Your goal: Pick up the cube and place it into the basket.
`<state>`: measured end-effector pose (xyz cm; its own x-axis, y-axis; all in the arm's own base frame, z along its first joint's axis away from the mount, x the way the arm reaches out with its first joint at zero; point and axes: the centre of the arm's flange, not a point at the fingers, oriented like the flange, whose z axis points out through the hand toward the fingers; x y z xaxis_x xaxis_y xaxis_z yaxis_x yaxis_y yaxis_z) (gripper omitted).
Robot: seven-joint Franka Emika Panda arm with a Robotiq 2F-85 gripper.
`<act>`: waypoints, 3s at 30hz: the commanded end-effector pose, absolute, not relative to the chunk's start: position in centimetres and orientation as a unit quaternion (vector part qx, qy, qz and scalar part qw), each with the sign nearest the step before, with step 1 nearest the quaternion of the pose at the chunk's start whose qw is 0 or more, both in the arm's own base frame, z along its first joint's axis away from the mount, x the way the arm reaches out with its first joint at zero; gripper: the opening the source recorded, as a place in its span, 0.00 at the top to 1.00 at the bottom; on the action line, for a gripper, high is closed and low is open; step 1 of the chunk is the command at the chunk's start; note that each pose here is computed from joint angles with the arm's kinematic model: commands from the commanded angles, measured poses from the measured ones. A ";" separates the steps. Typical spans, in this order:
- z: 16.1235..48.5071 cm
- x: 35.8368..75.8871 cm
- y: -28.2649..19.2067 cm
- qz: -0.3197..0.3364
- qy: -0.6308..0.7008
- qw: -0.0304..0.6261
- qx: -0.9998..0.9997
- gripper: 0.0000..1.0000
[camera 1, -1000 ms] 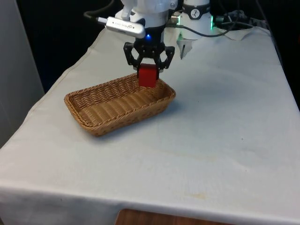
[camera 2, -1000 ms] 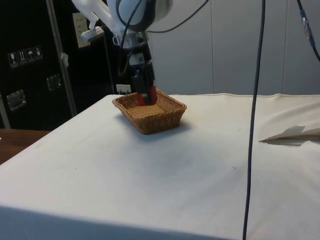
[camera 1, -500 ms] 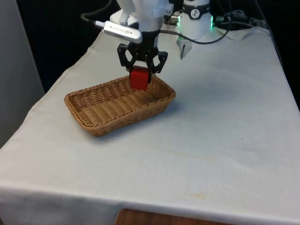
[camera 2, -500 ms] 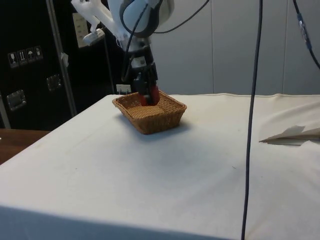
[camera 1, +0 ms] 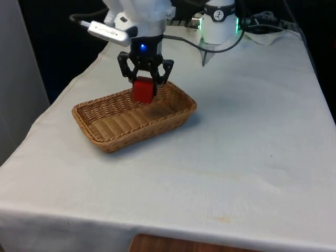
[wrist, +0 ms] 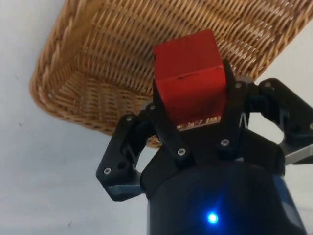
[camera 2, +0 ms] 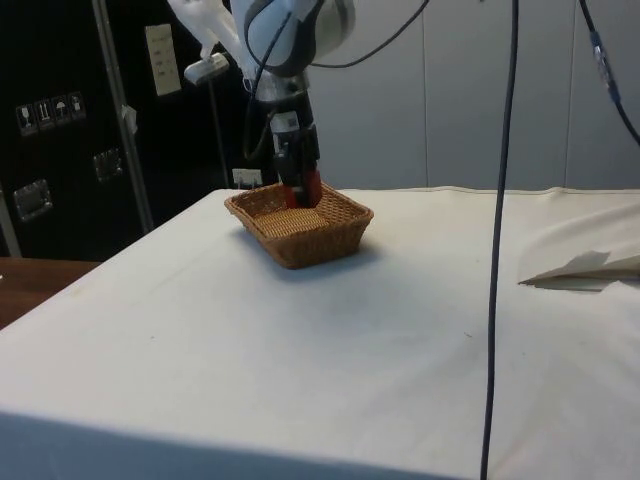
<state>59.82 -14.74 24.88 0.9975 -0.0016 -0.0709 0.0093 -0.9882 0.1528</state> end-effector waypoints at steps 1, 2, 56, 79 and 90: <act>24.6 59.9 -15.3 -0.032 0.002 0.070 0.997 1.00; 24.5 59.9 -15.5 -0.031 0.002 0.068 0.997 1.00; 21.8 60.5 -17.7 -0.030 -0.016 0.046 0.998 1.00; 20.0 61.0 -18.0 -0.029 -0.026 0.021 0.999 0.40; 20.1 61.0 -18.1 -0.029 -0.026 0.022 0.999 0.00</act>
<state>60.90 -17.97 20.11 0.9970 -0.0548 -0.0555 -0.0519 -0.9973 0.0519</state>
